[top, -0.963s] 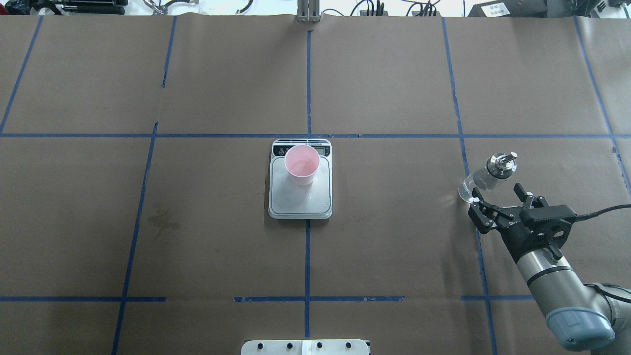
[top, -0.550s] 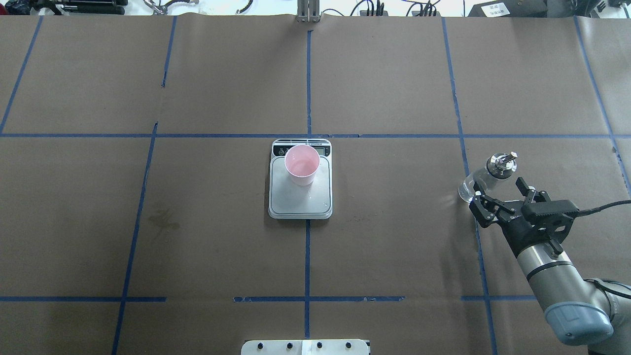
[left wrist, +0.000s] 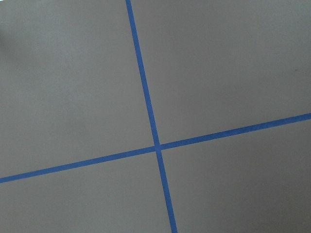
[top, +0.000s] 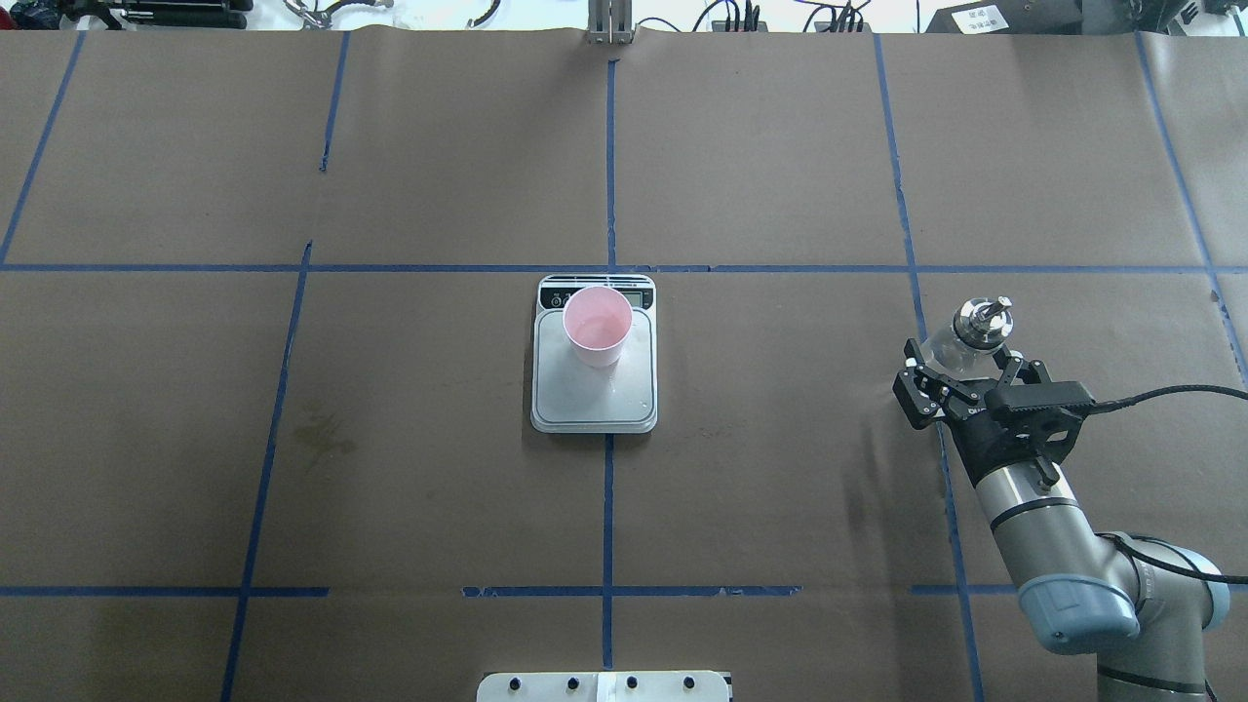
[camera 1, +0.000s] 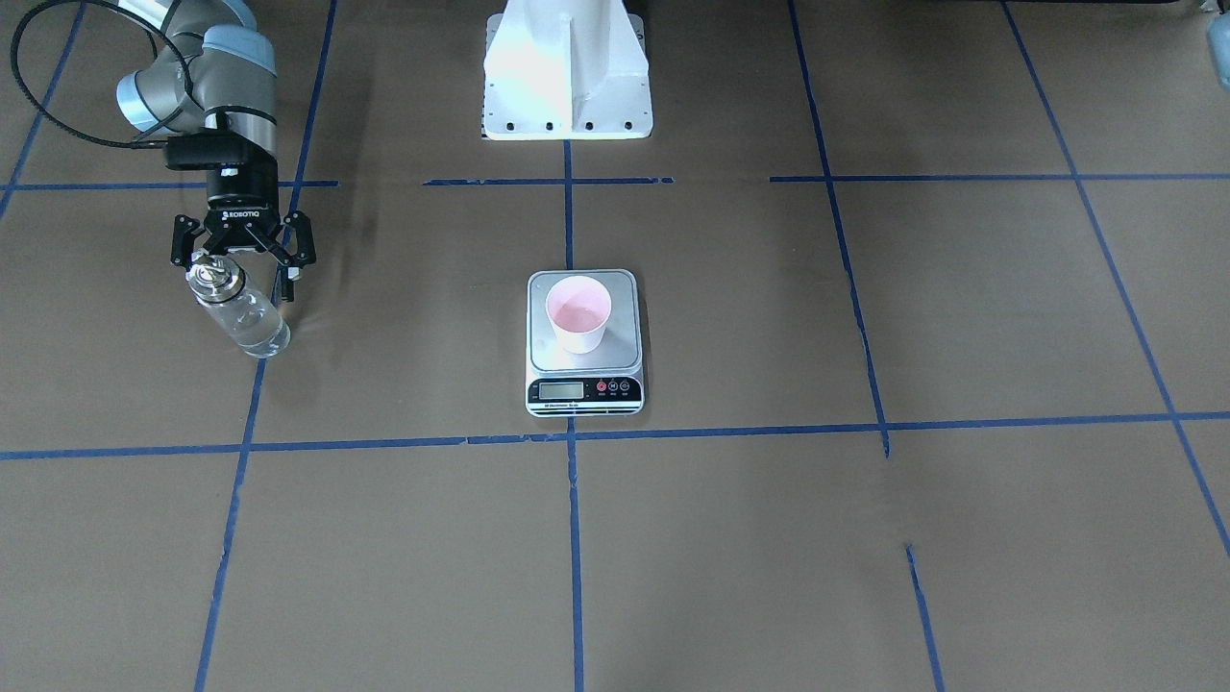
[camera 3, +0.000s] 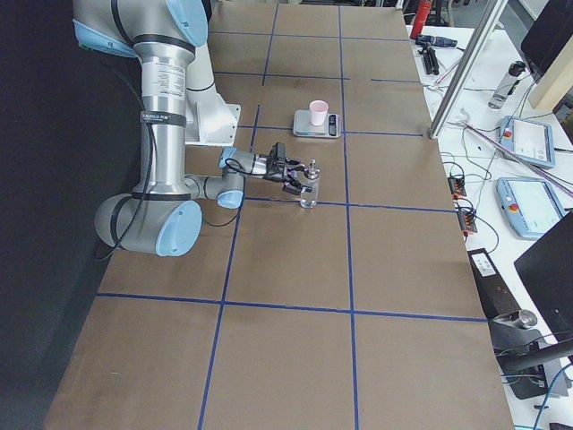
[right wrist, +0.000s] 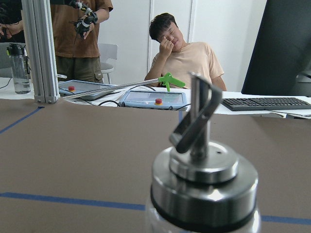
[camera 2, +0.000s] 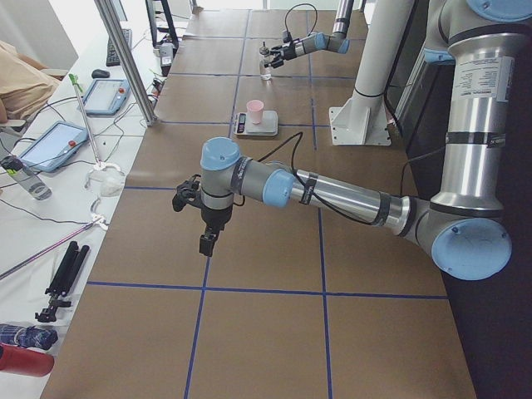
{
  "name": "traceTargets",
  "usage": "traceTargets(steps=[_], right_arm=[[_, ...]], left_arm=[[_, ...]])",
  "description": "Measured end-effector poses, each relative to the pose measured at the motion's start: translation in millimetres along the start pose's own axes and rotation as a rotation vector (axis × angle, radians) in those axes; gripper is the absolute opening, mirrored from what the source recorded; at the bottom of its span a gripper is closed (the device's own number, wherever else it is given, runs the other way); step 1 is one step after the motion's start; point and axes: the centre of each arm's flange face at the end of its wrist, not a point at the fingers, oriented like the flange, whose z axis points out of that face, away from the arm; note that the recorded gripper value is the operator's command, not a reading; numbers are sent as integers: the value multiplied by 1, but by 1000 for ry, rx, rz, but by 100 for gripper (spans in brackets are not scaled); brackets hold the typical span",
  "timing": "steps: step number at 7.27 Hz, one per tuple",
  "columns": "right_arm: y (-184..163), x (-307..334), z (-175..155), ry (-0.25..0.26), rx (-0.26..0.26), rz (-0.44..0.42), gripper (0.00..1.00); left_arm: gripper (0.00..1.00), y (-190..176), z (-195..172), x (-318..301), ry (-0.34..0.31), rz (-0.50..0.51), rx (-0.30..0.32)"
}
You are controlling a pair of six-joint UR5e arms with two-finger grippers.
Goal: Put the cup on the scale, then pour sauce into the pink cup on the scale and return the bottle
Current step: 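Grasp the glass sauce bottle with the right gripper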
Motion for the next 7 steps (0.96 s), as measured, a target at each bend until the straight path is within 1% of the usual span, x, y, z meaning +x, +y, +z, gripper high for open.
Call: traceTargets(steps=[4,5,6,7], right_arm=[[0,3,3,9,7,-7,100],[0,3,3,10,8,-8,95],[1,4,4,13,11,-10,64],[1,5,4,16,17,-11,18]], left_arm=[[100,-1,0,1,0,2,1],[100,-1,0,1,0,2,1],[100,-1,0,1,1,2,1],[100,-1,0,1,1,3,2]])
